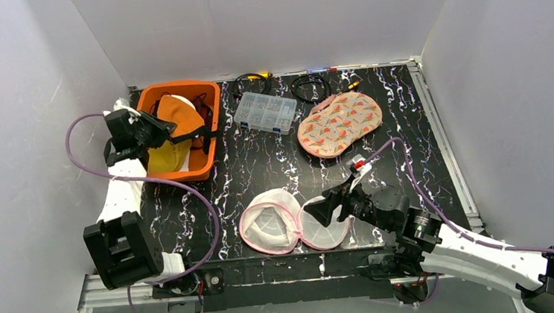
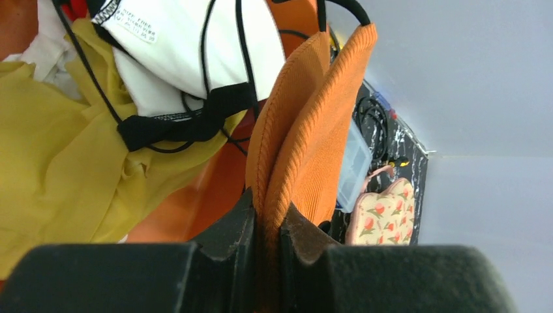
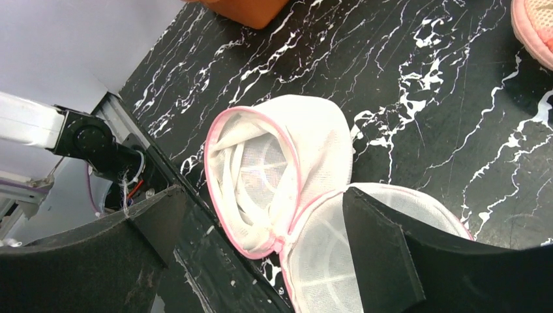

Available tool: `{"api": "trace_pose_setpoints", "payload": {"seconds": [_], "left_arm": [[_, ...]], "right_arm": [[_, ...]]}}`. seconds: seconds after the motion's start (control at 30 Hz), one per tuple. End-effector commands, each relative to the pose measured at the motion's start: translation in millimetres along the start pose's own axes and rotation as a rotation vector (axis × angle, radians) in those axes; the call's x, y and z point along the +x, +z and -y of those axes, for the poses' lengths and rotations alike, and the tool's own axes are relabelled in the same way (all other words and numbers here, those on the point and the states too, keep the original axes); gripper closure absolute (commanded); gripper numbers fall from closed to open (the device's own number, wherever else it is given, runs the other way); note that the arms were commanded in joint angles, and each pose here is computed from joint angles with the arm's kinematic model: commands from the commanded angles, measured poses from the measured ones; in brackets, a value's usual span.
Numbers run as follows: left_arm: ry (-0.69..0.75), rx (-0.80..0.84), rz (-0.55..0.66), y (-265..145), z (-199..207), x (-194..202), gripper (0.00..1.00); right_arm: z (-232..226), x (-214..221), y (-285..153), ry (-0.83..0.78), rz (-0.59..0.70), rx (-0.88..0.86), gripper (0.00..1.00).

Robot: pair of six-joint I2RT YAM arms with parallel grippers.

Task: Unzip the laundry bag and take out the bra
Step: Place the bra in the bin.

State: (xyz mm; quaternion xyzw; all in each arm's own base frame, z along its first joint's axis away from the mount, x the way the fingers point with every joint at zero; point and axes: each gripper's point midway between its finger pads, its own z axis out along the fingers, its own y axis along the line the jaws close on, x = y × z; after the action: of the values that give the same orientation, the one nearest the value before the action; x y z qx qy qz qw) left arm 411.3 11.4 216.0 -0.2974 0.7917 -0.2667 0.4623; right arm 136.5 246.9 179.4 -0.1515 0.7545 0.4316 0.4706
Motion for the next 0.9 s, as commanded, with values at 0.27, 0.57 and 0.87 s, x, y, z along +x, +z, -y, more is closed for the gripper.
{"api": "trace_pose_setpoints", "payload": {"seconds": [0.27,0.57,0.87], "left_arm": [[0.047,-0.071,0.111,8,-40,-8,1.00],[-0.033,-0.247,0.028,10,-90,17,1.00],[-0.094,-0.297,-0.078,12,-112,53,0.62]], "right_arm": [[0,13,-3,0.041,-0.007,-0.033,0.03],[4,11,-6,0.020,0.005,-0.016,0.03],[8,-6,-15,-0.051,0.023,0.029,0.03]]}}
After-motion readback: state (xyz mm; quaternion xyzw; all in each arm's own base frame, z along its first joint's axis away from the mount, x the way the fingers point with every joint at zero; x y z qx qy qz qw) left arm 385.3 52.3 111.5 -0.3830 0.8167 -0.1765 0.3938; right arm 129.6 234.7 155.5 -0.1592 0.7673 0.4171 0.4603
